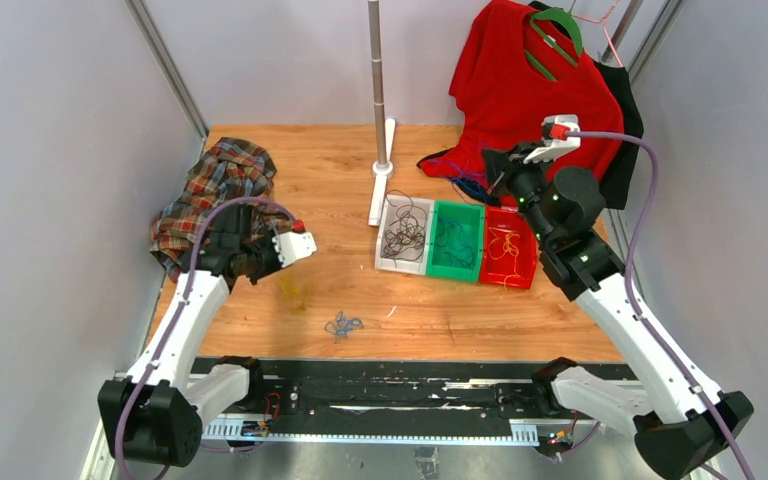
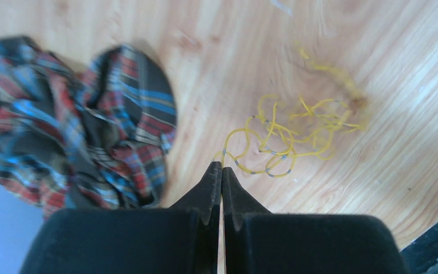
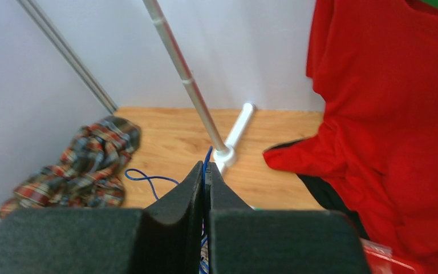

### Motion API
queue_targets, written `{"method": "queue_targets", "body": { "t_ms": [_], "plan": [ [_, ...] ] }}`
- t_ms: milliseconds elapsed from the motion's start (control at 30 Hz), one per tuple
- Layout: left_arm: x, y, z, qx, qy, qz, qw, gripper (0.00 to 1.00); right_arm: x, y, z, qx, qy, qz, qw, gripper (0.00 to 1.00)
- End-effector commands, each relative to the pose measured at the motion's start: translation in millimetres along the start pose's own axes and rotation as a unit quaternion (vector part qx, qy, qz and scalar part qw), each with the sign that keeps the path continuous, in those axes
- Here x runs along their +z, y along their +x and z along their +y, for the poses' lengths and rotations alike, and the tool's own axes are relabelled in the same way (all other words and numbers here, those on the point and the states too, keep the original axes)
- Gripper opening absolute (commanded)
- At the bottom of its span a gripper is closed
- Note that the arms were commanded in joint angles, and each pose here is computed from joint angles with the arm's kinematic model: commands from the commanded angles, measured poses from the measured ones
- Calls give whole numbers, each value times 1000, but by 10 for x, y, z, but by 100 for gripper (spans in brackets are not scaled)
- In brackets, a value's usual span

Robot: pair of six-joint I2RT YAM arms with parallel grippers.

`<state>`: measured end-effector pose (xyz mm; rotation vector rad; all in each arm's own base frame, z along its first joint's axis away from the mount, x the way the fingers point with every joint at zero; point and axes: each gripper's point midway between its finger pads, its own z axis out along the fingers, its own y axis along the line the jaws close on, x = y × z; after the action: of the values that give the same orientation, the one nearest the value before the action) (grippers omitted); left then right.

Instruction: Untangle the cables

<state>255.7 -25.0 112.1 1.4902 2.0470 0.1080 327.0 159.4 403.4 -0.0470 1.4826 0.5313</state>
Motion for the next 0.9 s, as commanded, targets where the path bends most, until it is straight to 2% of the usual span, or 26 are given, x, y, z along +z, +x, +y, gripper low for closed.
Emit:
{"method": "queue_targets", "body": {
  "t_ms": [0,167,300,633,767,867],
  "plan": [
    [-314,-451,35,-37,17,-86,995,1,47,362,-342,-59,64,56,995,1],
    [-543,-709,123,-48,15,-129,990,1,97,902,-672,-103,121,131,979,1],
    [-665,-838,151,-49,15,-152,987,1,130,1175,-882,-131,161,169,964,0],
    [-658,-873,214,-49,16,-153,987,1,239,1702,-977,-127,169,239,948,1],
    [-635,-862,242,-47,17,-147,988,1,260,1772,-935,-117,162,260,945,15],
    [-605,-832,250,-47,17,-140,989,1,261,1715,-867,-110,150,261,947,37]
  ]
}}
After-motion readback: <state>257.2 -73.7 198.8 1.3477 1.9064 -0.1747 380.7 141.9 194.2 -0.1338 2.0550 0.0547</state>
